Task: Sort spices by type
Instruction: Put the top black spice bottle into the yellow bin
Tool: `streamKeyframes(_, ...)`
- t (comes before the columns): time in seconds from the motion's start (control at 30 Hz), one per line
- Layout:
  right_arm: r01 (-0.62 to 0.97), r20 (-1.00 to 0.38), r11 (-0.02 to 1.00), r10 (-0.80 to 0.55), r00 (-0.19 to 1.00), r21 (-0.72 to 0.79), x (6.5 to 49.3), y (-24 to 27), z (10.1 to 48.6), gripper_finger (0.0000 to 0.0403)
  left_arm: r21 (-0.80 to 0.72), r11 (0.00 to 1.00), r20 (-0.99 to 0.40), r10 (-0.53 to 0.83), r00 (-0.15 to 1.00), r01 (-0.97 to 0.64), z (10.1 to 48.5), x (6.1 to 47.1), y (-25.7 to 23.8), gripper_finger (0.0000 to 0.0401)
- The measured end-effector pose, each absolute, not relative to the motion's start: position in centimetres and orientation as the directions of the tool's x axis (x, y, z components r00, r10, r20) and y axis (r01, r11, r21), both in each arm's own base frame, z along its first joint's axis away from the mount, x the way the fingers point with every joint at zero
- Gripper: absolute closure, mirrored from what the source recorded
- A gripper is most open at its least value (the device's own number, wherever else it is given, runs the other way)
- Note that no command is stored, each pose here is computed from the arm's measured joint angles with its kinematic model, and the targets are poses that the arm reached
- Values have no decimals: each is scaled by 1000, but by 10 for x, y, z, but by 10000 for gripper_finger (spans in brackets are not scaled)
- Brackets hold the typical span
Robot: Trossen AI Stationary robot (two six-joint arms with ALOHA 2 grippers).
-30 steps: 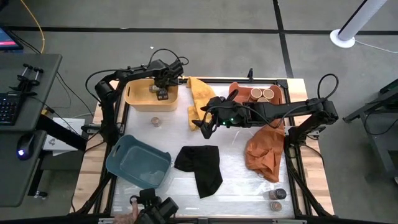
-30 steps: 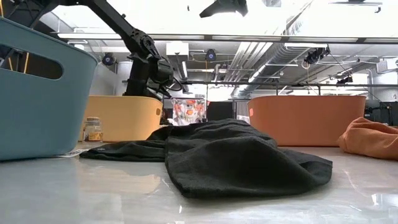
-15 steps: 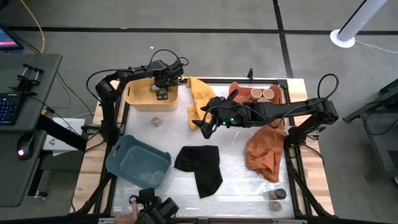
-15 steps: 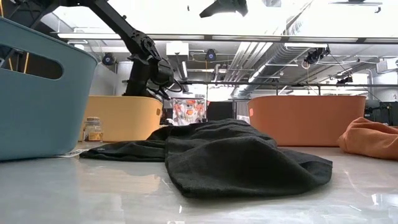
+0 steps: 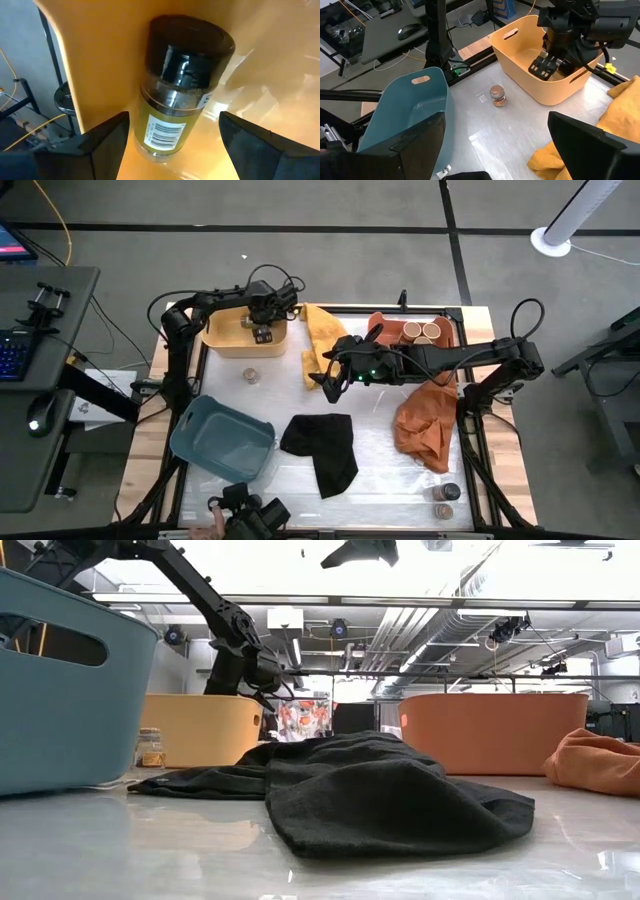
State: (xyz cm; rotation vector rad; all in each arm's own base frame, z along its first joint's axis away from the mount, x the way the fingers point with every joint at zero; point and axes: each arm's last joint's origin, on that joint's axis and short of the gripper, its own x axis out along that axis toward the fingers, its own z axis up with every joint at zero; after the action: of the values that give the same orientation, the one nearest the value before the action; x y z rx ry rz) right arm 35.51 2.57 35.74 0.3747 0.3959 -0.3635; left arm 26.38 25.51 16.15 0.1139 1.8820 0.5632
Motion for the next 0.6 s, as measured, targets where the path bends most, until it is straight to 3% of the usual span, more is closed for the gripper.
streamKeyframes(0.17, 409, -434, 870, -267, 861, 276, 355, 26, 357, 55, 433, 880, -861, 341, -376, -193, 162, 266, 253, 154)
streamKeyframes(0.5, 408, -434, 871, -267, 860, 272, 355, 26, 357, 55, 422, 882, -875, 334, -350, -212, 165, 269, 250, 373)
streamKeyframes(0.6, 408, -434, 871, -268, 860, 272, 355, 26, 357, 55, 385, 896, -893, 301, -334, -221, 161, 269, 249, 395)
